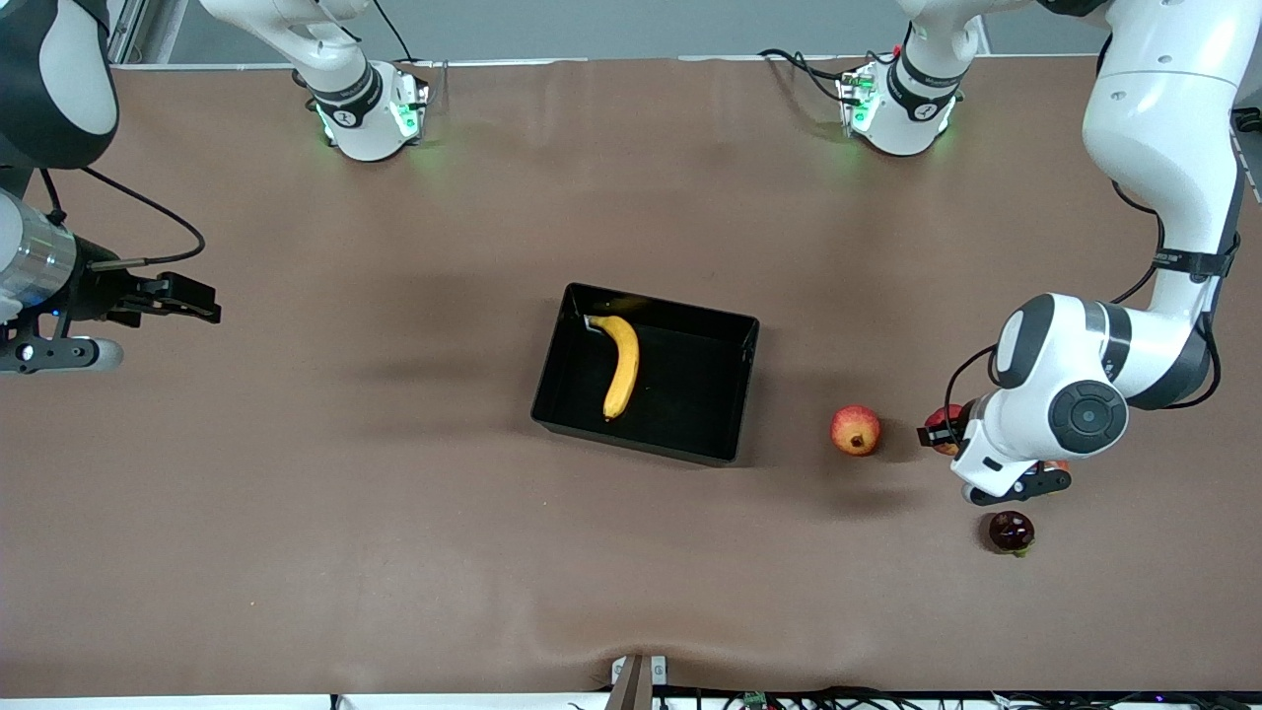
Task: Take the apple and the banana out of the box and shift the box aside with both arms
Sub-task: 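Lower the apple beside the pomegranate and open the left gripper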
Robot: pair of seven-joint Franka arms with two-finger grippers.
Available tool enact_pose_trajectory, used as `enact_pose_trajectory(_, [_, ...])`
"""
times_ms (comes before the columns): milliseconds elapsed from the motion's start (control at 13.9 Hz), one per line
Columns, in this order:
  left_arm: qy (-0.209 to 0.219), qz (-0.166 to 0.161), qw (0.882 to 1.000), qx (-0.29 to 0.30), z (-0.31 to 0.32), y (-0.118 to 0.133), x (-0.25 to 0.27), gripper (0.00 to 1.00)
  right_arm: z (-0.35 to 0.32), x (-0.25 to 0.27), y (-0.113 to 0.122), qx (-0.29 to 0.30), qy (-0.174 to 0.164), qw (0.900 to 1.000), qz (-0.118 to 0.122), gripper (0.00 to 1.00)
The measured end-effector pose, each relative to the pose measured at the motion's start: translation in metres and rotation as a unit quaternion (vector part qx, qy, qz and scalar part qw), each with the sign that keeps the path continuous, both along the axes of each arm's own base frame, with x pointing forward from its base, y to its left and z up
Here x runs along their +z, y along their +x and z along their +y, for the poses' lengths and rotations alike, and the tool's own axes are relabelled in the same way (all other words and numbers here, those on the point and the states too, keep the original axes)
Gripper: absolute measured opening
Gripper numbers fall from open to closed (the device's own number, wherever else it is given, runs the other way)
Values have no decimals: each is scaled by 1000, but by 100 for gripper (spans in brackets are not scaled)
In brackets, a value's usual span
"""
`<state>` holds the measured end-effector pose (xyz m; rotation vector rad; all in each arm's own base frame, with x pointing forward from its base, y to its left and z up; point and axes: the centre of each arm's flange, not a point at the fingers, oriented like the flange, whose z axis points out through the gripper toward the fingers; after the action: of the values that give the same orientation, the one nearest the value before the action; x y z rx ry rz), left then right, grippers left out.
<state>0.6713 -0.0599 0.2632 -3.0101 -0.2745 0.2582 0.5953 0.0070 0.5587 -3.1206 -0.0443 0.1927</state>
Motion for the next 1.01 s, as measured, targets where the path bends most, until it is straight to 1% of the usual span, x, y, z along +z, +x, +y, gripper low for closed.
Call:
enact_pose_trajectory(361, [-19, -6, 1000, -6, 41, -14, -37, 71, -8, 1, 1, -7, 0, 1000, -6, 100])
enact_pose_trajectory(649, [-27, -10, 1000, -10, 39, -19, -52, 71, -9, 1, 2, -8, 0, 1000, -10, 100])
enact_pose_trajectory(722, [-27, -10, 1000, -10, 38, -19, -53, 78, -11, 1, 2, -9, 0, 1000, -10, 100])
enact_pose_trajectory(866, [-29, -14, 999, -11, 36, -18, -52, 97, -20, 0, 2, -16, 0, 1000, -8, 100])
enact_pose_trajectory(938, [-29, -17, 999, -12, 35, -17, -49, 100, -25, -2, 3, -21, -1, 1000, -6, 100])
enact_pose_trajectory(1010, [-31, -22, 999, -14, 31, -15, -44, 100, -31, -5, 3, -26, -1, 1000, -4, 100])
